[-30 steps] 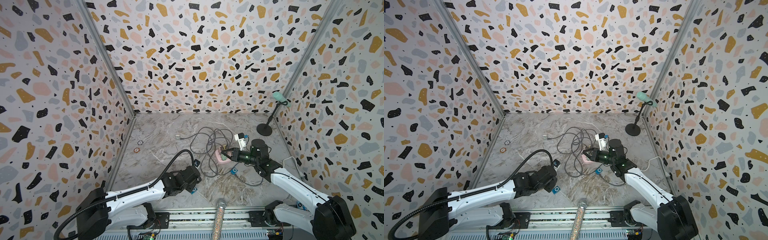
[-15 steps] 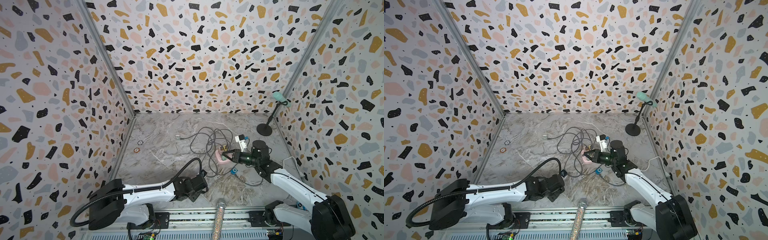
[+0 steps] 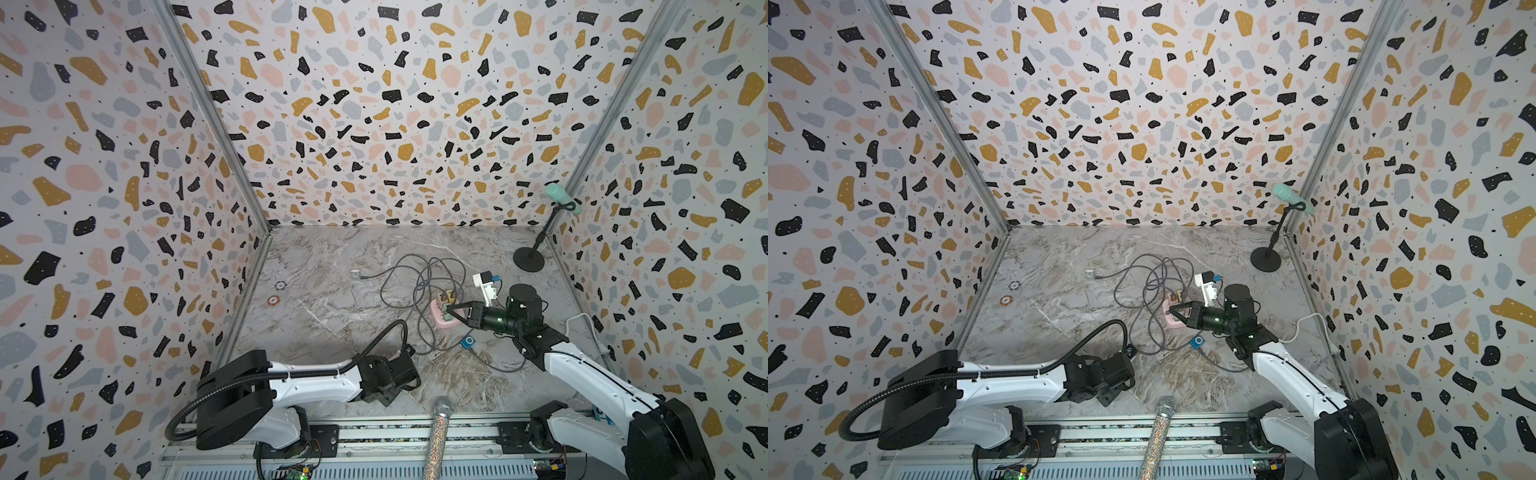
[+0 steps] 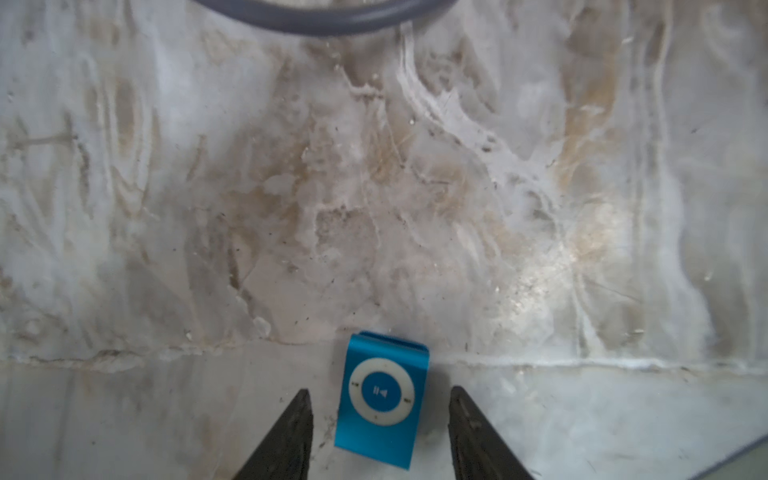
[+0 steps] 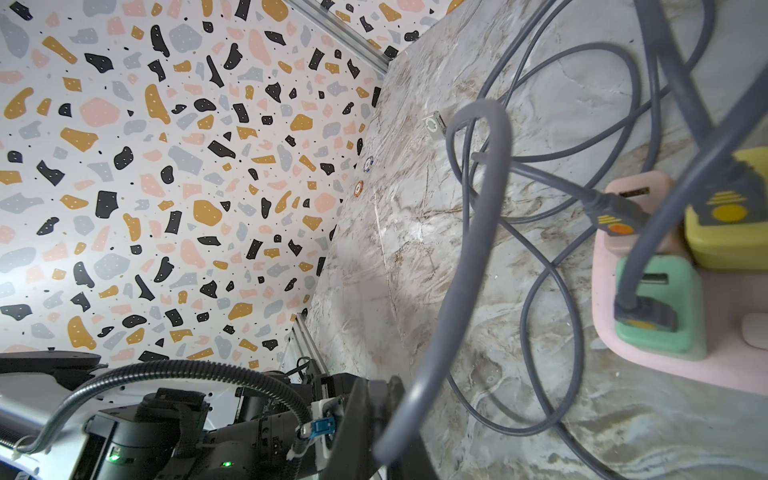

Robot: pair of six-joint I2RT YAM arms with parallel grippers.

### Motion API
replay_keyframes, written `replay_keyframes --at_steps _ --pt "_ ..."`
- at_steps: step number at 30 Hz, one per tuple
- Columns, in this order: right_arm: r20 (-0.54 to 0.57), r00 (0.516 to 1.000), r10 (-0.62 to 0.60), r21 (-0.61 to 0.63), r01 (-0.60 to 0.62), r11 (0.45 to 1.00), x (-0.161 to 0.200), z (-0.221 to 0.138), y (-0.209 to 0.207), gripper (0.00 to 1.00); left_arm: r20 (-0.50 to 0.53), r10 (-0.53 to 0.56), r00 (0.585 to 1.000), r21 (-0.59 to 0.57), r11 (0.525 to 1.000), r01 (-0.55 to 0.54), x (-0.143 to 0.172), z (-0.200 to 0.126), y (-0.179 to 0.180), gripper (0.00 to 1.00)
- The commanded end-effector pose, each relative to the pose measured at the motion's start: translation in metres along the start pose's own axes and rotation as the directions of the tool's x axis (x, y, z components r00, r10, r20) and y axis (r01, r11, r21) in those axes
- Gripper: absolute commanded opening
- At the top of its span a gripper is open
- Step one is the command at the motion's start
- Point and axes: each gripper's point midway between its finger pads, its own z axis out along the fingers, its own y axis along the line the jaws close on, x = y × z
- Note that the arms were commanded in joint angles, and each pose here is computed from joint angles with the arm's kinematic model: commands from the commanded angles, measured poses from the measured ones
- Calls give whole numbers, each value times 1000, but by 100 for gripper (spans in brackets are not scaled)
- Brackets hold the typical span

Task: Charge mp3
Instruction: Pick up the MP3 player from the center of the board.

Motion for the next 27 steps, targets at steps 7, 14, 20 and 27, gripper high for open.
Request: replay_keyframes --at_steps 7,14,20,27 --pt "20 999 -35 -38 36 999 -4 -5 10 0 -10 15 1000 -5 1000 -15 -3 5 -3 53" --pt "18 999 -29 -36 29 999 0 -6 7 0 -133 -30 991 41 999 36 24 16 -9 42" --pt "18 999 -29 -46 30 999 1 -9 9 0 -189 -110 976 53 991 122 35 21 -11 41" --pt "27 999 -38 -50 39 998 1 -12 11 0 -178 -176 968 62 980 189 34 12 -5 41"
